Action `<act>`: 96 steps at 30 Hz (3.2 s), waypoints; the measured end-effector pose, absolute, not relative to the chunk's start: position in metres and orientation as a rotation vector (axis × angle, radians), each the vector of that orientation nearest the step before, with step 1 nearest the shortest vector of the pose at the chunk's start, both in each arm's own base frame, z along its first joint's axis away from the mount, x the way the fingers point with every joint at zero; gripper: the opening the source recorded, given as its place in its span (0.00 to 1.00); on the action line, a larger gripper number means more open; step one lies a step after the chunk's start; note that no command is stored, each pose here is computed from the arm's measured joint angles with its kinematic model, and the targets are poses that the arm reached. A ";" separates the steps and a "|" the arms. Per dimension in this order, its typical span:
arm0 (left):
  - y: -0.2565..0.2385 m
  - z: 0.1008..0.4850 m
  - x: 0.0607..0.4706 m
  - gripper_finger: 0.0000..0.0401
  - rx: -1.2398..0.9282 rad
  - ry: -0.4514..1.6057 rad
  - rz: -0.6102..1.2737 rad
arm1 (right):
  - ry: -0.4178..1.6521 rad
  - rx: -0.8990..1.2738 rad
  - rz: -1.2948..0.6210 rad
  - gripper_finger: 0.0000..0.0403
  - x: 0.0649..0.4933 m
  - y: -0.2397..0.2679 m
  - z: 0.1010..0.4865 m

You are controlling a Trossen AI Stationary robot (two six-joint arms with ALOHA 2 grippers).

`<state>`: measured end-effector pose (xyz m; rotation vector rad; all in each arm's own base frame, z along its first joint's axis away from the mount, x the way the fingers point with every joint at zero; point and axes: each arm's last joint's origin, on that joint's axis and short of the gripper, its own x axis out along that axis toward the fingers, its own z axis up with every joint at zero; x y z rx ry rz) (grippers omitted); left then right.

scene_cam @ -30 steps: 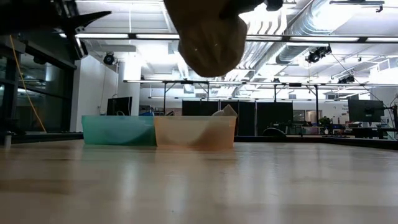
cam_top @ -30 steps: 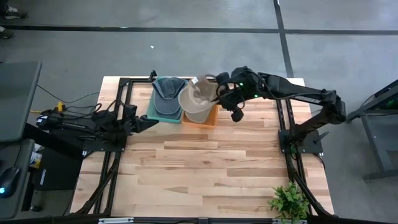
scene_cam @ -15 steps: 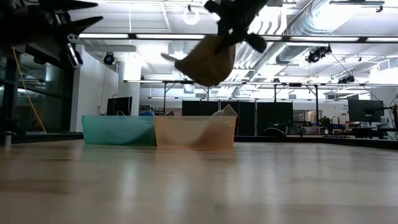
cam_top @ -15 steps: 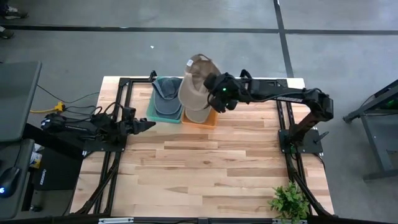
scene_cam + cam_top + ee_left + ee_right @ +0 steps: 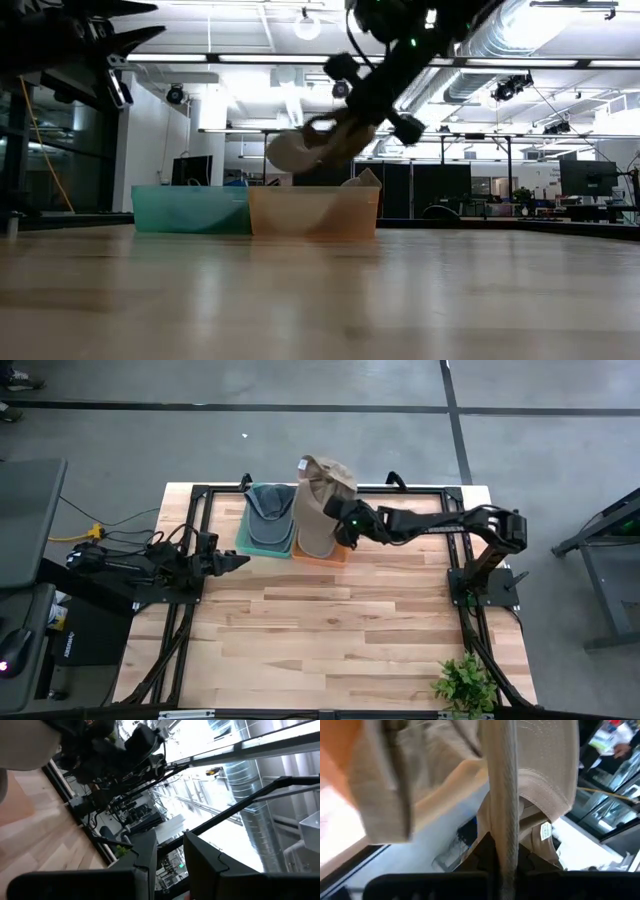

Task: Pick & Place hat
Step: Put the brown cap into the orange bin, then return to Home Position

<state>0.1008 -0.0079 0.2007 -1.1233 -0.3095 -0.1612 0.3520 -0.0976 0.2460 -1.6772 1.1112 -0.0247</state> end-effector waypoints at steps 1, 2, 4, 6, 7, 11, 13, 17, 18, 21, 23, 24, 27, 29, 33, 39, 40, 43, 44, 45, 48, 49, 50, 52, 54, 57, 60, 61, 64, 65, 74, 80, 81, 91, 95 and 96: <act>-0.008 0.201 0.101 0.19 -1.132 -0.309 -0.161 | 1.128 -1.676 -0.028 0.01 0.350 -0.097 0.240; -0.008 0.200 0.101 0.19 -1.137 -0.308 -0.161 | 1.139 -1.673 -0.025 0.01 0.348 -0.097 0.234; -0.008 0.200 0.101 0.19 -1.140 -0.307 -0.164 | 1.153 -1.673 -0.011 0.01 0.343 -0.096 0.223; -0.008 0.200 0.101 0.19 -1.143 -0.307 -0.164 | 1.159 -1.672 -0.006 0.01 0.340 -0.095 0.215; -0.008 0.200 0.101 0.19 -1.144 -0.306 -0.164 | 1.159 -1.670 0.001 0.01 0.339 -0.095 0.212; -0.008 0.199 0.101 0.19 -1.158 -0.302 -0.155 | 1.130 -1.666 -0.003 0.01 0.337 -0.094 0.206; -0.008 0.197 0.102 0.19 -1.165 -0.281 -0.142 | 1.119 -1.669 0.007 0.01 0.337 -0.094 0.204; -0.008 0.193 0.103 0.19 -1.164 -0.241 -0.126 | 1.065 -1.667 0.039 0.01 0.338 -0.092 0.204; -0.008 0.192 0.103 0.19 -1.163 -0.229 -0.119 | 1.055 -1.666 0.049 0.01 0.338 -0.092 0.203; -0.008 0.189 0.104 0.19 -1.183 -0.202 -0.104 | 1.004 -1.663 0.073 0.01 0.339 -0.091 0.203; -0.008 0.188 0.104 0.19 -1.204 -0.189 -0.097 | 0.981 -1.659 0.083 0.01 0.340 -0.089 0.204; -0.008 0.187 0.104 0.19 -1.205 -0.178 -0.090 | 0.980 -1.646 0.080 0.01 0.341 -0.089 0.202; -0.008 0.184 0.105 0.19 -1.204 -0.151 -0.072 | 0.996 -1.589 0.067 0.01 0.343 -0.089 0.194; -0.008 0.182 0.105 0.19 -1.201 -0.133 -0.060 | 1.009 -1.566 0.069 0.01 0.345 -0.089 0.188; -0.008 0.177 0.106 0.19 -1.196 -0.086 -0.028 | 1.016 -1.541 0.084 0.01 0.348 -0.090 0.177; -0.008 0.173 0.106 0.19 -1.203 -0.048 -0.004 | 1.014 -1.525 0.114 0.01 0.349 -0.090 0.170; -0.008 0.173 0.106 0.19 -1.206 -0.050 -0.002 | 1.012 -1.519 0.115 0.01 0.349 -0.090 0.170; -0.008 0.173 0.106 0.19 -1.207 -0.055 0.002 | 1.018 -1.503 0.110 0.01 0.349 -0.090 0.169; -0.008 0.173 0.106 0.19 -1.207 -0.055 0.002 | 1.022 -1.502 0.105 0.02 0.349 -0.090 0.169; -0.008 0.173 0.106 0.19 -1.207 -0.056 0.002 | 1.025 -1.498 0.099 0.04 0.349 -0.090 0.169; -0.008 0.173 0.106 0.19 -1.207 -0.056 0.002 | 1.036 -1.448 0.049 0.08 0.349 -0.090 0.169; -0.008 0.173 0.106 0.19 -1.207 -0.056 0.002 | 1.037 -1.432 0.034 0.10 0.349 -0.089 0.170; -0.008 0.173 0.106 0.19 -1.207 -0.056 0.002 | 1.039 -1.420 0.022 0.11 0.349 -0.089 0.170; -0.008 0.173 0.106 0.19 -1.207 -0.056 0.002 | 1.042 -1.402 0.004 0.14 0.349 -0.088 0.170; -0.008 0.173 0.106 0.19 -1.207 -0.056 0.002 | 1.037 -1.375 -0.014 0.16 0.349 -0.087 0.170; -0.008 0.173 0.106 0.19 -1.207 -0.056 0.002 | 0.991 -1.356 0.000 0.21 0.349 -0.081 0.177; -0.008 0.173 0.106 0.19 -1.208 -0.057 0.004 | 0.948 -1.342 -0.012 0.28 0.349 -0.077 0.185; -0.008 0.173 0.106 0.19 -1.208 -0.057 0.004 | 0.942 -1.328 -0.019 0.31 0.348 -0.077 0.186; -0.008 0.173 0.106 0.19 -1.207 -0.056 0.005 | 0.964 -1.283 -0.035 0.39 0.345 -0.075 0.187; -0.008 0.173 0.106 0.19 -1.207 -0.055 0.005 | 0.976 -1.270 -0.051 0.41 0.345 -0.076 0.187; -0.008 0.172 0.106 0.19 -1.206 -0.050 0.007 | 1.085 -1.233 -0.106 0.52 0.338 -0.071 0.185; -0.008 0.172 0.106 0.19 -1.206 -0.056 0.014 | 1.037 -1.236 -0.134 0.53 0.333 -0.050 0.204; -0.008 0.172 0.106 0.19 -1.206 -0.056 0.014 | 1.036 -1.238 -0.143 0.53 0.331 -0.045 0.208; -0.008 0.172 0.106 0.19 -1.206 -0.056 0.014 | 0.927 -1.127 -0.341 0.52 0.296 0.007 0.258; -0.008 0.172 0.106 0.19 -1.206 -0.055 0.014 | 0.803 -1.000 -0.445 0.52 0.279 0.025 0.280; -0.008 0.172 0.106 0.19 -1.206 -0.055 0.014 | 0.769 -0.962 -0.468 0.52 0.274 0.029 0.286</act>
